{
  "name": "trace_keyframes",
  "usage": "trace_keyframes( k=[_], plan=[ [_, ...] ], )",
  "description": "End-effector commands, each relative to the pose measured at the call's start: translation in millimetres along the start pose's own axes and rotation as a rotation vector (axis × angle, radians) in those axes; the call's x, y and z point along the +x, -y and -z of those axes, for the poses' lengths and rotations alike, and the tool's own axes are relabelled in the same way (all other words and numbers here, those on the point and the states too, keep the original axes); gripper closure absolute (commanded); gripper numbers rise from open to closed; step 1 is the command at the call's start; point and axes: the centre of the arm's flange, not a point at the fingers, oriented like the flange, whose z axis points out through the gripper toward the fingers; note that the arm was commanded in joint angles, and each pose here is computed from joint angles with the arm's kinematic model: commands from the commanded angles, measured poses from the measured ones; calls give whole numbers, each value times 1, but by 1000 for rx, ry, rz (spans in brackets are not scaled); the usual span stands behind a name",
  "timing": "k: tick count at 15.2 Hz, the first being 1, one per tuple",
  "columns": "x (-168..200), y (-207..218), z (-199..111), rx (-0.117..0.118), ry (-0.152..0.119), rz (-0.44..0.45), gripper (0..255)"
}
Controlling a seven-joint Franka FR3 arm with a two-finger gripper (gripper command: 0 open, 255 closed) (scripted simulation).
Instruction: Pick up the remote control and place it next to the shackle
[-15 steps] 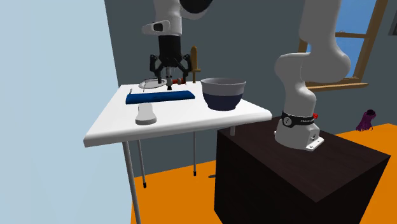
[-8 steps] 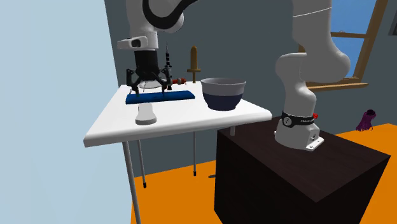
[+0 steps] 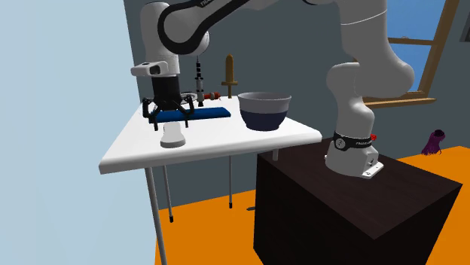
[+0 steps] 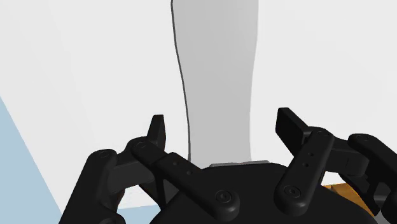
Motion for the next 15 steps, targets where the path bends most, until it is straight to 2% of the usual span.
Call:
trace_keyframes(
  k=[1,9,10,15],
  plan=[
    [0,-1,-13,0,0,0,0],
    [0,-1,-13,0,0,0,0],
    [0,-1,-13,0,0,0,255],
    [0,-1,-13,0,0,0,255]
  ],
)
